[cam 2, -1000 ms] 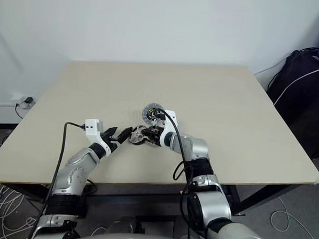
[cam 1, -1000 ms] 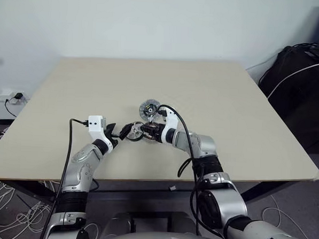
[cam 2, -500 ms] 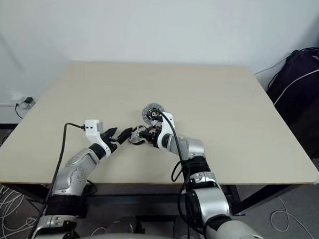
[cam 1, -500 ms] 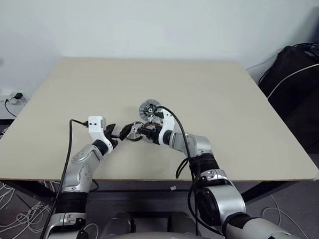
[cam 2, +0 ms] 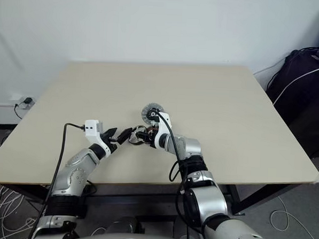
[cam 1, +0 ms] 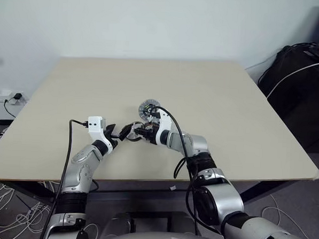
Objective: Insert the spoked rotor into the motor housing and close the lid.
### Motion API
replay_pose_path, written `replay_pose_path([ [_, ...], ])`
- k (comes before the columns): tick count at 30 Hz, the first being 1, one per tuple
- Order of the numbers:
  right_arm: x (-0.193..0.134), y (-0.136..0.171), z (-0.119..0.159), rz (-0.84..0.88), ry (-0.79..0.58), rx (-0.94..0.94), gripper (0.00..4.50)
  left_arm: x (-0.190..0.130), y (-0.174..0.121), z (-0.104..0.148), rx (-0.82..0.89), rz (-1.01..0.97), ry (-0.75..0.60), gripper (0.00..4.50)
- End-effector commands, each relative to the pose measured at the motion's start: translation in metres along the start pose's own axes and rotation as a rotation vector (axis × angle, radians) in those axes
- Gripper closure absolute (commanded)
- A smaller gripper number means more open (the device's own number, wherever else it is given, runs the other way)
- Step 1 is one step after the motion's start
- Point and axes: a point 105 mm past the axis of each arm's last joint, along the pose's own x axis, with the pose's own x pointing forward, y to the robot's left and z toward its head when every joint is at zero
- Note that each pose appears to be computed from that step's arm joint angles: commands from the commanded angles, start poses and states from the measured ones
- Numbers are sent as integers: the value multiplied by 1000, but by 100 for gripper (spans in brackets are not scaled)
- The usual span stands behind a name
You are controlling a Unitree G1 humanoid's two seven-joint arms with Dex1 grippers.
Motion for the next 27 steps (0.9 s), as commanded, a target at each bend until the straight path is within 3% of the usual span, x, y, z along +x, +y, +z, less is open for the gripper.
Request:
replay_pose_path([
  [1, 2, 10, 15, 30, -39, -36, 85, 0, -7, 18, 23, -30, -56, 0],
  [4, 3, 8, 13, 20, -35, -34, 144, 0, -7, 18, 23, -31, -55, 0],
  [12, 3, 1, 12, 1, -35, -29, 388, 1, -8, 17, 24, -36, -51, 0],
  [22, -1, 1, 16, 23, -65, -7, 388, 1, -10, 16, 23, -46, -46, 0],
  [27, -12, 9, 31, 122, -133, 120, 388, 1, -11, 15, 20, -50, -44, 0],
])
